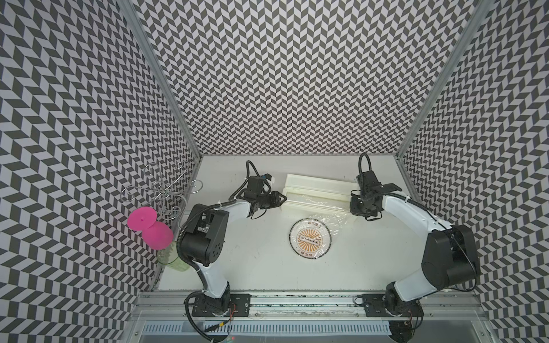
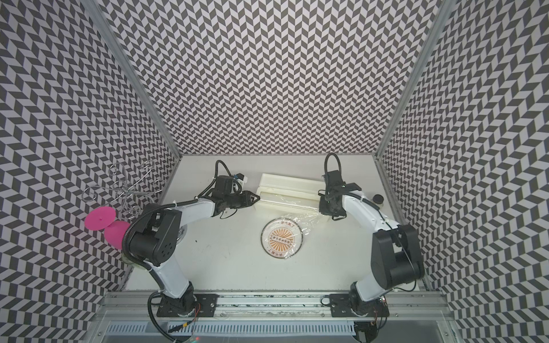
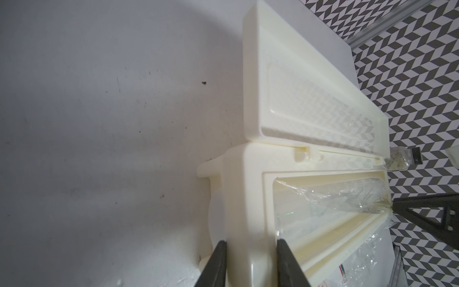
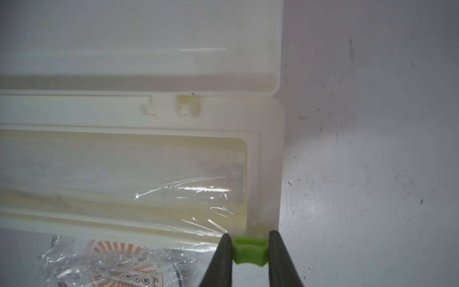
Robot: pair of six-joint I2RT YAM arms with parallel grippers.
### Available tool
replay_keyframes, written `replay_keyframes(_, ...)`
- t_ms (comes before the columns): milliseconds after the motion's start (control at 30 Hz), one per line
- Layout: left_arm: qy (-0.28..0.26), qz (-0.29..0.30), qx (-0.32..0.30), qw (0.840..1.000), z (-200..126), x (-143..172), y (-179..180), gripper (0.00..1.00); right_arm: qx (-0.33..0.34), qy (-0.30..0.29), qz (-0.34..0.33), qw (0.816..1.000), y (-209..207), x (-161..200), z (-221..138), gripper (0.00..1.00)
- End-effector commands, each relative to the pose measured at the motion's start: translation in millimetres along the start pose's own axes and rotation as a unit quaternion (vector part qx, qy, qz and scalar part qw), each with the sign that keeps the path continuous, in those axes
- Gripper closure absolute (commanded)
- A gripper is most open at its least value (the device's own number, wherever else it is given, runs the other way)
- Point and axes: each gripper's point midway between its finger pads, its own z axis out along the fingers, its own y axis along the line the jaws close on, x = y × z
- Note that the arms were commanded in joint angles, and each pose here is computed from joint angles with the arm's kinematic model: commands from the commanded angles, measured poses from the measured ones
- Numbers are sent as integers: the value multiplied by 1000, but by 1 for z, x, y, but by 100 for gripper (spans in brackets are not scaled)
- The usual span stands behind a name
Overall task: Wrap the plate with plastic wrap
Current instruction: Tear off the plastic wrap from the plastic wrap cutting box.
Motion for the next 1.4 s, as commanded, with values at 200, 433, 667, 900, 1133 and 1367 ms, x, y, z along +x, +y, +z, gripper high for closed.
replay_keyframes(200, 188, -87, -179, 962, -3, 133, 93, 68, -30, -17, 61, 998, -6, 9, -25, 50)
replay_keyframes(433, 185, -81, -176, 963, -3, 131, 89, 68, -123, -31, 141, 982, 14, 24, -18, 52)
replay_keyframes(667, 185, -77, -173, 964, -2, 131, 87, 68, -185, -45, 169, 967, 31, 20, -5, 57)
replay_keyframes(900, 183, -75, -173, 965, -2, 129, 86, 68, -211, -52, 165, 962, 42, 22, 9, 64)
replay_keyframes(1133, 183, -74, -174, 965, -2, 129, 85, 68, -224, -29, 131, 965, 68, 45, 27, 90)
replay_keyframes(1367, 185, -73, -173, 965, 0, 131, 83, 68, -227, 21, 106, 968, 93, 82, 49, 100)
